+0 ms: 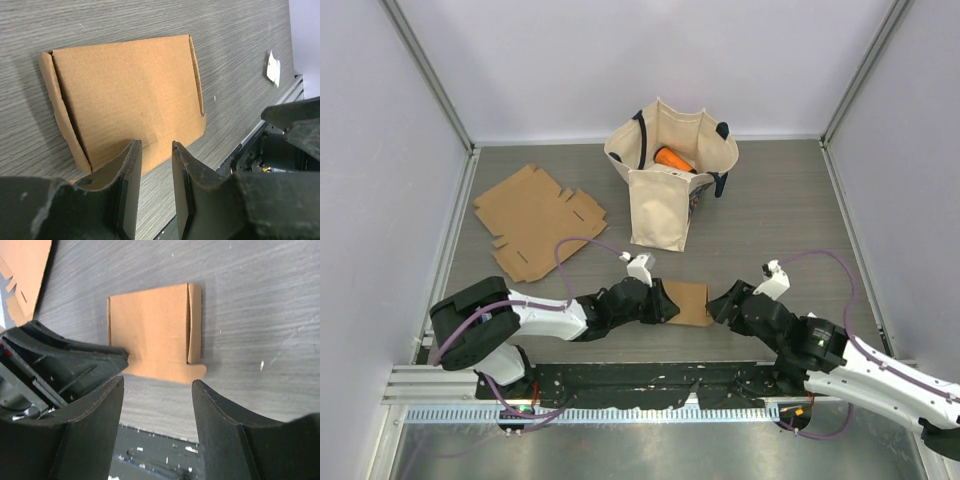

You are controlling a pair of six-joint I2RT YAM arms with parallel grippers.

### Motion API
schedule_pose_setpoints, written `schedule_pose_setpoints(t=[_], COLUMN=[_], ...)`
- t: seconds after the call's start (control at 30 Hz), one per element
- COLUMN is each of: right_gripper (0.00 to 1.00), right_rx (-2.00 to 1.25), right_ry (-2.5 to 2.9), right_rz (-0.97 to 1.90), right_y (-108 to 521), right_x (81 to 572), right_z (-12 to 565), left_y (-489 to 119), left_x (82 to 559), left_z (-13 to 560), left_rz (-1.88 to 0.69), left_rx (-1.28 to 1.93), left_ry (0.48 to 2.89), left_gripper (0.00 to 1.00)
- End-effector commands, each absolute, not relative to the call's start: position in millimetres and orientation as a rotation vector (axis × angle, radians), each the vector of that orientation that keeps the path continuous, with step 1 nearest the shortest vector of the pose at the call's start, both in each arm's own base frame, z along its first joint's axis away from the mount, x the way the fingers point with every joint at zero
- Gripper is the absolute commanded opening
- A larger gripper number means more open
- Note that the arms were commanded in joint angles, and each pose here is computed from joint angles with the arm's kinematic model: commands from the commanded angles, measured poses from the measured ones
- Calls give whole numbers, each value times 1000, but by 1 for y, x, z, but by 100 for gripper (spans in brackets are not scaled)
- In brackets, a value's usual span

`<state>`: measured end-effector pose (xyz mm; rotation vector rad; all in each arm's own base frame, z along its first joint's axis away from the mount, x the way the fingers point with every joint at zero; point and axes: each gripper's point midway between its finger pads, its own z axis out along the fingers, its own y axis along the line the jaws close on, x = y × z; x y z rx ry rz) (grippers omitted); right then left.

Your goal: Fold the paper box

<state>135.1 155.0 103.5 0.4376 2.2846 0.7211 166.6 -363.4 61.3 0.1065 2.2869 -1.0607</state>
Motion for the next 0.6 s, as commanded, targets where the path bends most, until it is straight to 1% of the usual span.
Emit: schedule_pose_setpoints(t=[0.0,0.13,0.2,0.23,0.33,0.43,0.47,0.53,0.57], right_gripper=[63,62,61,61,57,50,44,40,36], right_rx=[354,296,311,300,311,271,260,234,229], right_ry=[2160,2222,2225,2206,2195,2196,2205,2241,2250], right_rz=[623,624,601,664,676,699,698,651,642], right_y=[158,175,166,174,169,175,176,175,175], right_x=[168,181,188,190,198,202,202,202,203], right_z=[103,83,70,74,68,66,65,58,58], left_y=[-372,-368,-367,-367,-368,-370,-371,-372,-373], left_x=[168,167,167,167,168,167,167,167,167], left_z=[64,62,65,65,67,68,68,67,68], left_rz=[-1102,-1094,-1089,-1088,-1095,-1101,-1101,-1094,-1093], left_rx=[110,107,118,123,128,142,145,160,166], left_ry=[2269,2272,2267,2264,2257,2262,2264,2266,2267], left_gripper=[34,34,35,36,37,39,39,40,40])
